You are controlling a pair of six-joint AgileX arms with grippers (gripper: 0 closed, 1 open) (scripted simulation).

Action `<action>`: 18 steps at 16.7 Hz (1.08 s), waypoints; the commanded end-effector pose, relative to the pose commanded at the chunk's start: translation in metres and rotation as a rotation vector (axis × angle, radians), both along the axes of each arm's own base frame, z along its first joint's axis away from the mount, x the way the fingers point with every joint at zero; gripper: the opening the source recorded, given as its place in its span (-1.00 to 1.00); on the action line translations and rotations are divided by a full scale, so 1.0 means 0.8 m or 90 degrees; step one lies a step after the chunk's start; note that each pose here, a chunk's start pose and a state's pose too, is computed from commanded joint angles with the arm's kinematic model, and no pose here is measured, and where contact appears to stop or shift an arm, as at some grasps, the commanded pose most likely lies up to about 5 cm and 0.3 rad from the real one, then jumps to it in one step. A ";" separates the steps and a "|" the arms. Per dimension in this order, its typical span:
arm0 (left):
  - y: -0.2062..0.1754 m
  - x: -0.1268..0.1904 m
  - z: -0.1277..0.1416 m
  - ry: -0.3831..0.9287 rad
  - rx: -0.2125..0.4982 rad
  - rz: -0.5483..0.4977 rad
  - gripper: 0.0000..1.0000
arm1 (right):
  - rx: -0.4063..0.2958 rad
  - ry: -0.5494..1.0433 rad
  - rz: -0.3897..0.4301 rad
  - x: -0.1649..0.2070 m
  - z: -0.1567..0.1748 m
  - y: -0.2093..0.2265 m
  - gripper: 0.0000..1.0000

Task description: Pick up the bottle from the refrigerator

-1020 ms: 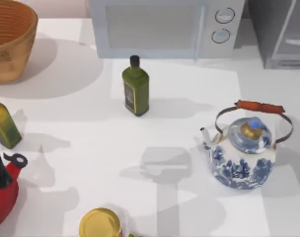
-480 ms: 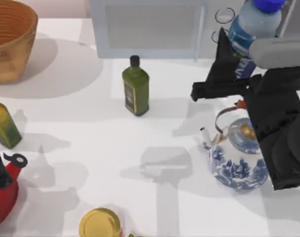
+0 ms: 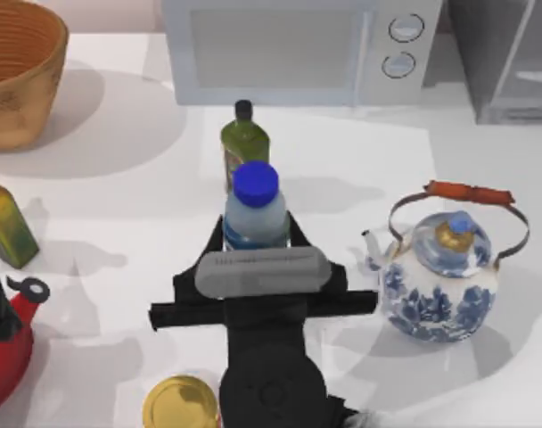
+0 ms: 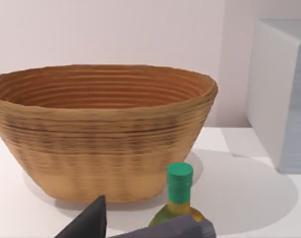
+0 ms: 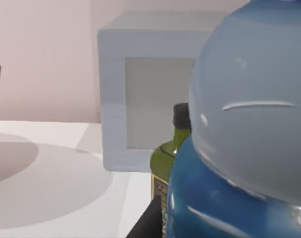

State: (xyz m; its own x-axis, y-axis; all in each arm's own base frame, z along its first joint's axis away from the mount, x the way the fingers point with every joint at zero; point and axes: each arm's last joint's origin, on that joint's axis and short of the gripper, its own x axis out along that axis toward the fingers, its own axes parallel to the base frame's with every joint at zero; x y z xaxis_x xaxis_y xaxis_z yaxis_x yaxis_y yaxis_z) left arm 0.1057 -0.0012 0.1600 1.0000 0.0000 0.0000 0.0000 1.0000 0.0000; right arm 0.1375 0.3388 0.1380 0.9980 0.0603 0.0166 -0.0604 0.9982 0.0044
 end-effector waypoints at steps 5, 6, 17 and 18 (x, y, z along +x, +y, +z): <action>0.000 0.000 0.000 0.000 0.000 0.000 1.00 | -0.011 0.004 -0.040 -0.024 -0.029 0.026 -1.00; 0.000 0.000 0.000 0.000 0.000 0.000 1.00 | -0.011 0.004 -0.040 -0.024 -0.029 0.026 -1.00; 0.000 0.000 0.000 0.000 0.000 0.000 1.00 | -0.004 0.002 -0.064 0.044 -0.059 0.022 -1.00; 0.000 0.000 0.000 0.000 0.000 0.000 1.00 | -0.007 0.003 -0.054 0.046 -0.066 0.024 -1.00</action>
State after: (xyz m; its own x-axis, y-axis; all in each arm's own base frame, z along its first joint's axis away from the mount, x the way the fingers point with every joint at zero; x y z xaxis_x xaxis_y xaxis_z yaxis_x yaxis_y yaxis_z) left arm 0.1057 -0.0012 0.1600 1.0000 0.0000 0.0000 0.0000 1.0000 0.0000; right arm 0.1742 0.3578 0.0854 0.9996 -0.0241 0.0111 0.0242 0.9997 -0.0068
